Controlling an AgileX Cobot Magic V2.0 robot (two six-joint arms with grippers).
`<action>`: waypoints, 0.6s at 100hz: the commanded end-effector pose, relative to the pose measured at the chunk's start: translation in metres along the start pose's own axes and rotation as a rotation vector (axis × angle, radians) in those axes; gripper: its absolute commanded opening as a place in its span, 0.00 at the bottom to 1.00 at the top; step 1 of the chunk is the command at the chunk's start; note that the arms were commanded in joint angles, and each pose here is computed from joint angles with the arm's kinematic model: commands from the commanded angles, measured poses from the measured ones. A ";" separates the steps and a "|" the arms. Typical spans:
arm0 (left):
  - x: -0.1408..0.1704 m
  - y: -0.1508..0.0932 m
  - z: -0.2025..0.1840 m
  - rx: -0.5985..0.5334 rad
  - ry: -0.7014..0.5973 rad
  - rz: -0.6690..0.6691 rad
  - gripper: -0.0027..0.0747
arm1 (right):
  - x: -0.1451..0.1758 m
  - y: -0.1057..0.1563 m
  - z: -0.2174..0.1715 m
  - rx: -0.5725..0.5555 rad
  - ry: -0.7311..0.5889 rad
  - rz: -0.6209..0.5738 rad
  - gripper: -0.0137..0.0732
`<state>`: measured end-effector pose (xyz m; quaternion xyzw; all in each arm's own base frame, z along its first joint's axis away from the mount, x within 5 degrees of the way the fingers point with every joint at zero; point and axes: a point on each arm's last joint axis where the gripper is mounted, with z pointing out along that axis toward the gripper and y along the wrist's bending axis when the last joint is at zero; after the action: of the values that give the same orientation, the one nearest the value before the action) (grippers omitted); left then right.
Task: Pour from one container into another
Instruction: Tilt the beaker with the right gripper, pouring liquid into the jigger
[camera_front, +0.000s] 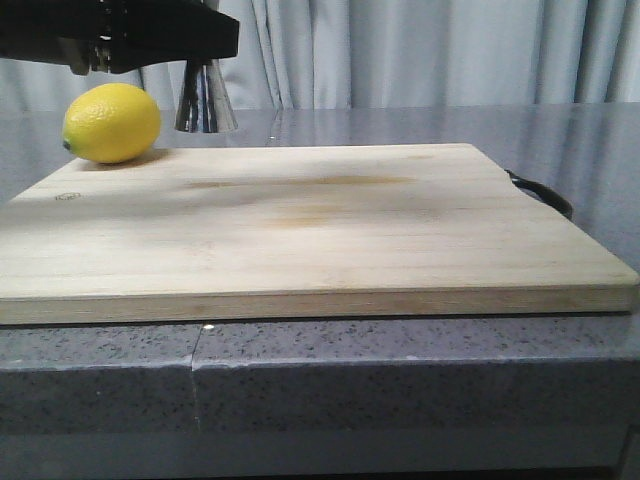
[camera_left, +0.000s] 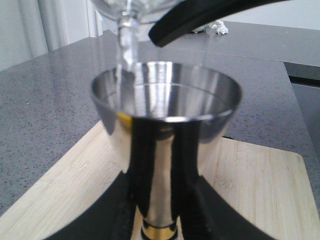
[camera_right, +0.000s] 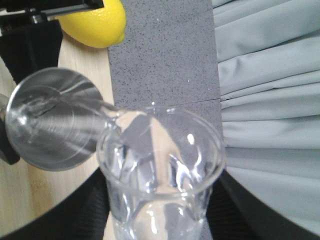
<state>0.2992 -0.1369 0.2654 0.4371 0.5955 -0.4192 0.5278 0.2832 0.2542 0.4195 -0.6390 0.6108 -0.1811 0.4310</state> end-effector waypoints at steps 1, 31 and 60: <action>-0.034 -0.010 -0.003 0.058 -0.156 0.035 0.23 | -0.003 -0.021 -0.027 0.130 -0.073 -0.025 0.51; -0.034 -0.010 -0.003 0.058 -0.156 0.035 0.23 | -0.003 -0.021 -0.027 0.133 -0.062 -0.119 0.51; -0.034 -0.010 -0.003 0.058 -0.156 0.035 0.23 | -0.002 -0.022 -0.027 0.138 -0.052 -0.161 0.51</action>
<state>0.2992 -0.1369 0.2654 0.4371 0.5955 -0.4192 0.5278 0.2837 0.2540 0.4200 -0.6786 0.5638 -0.2142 0.4193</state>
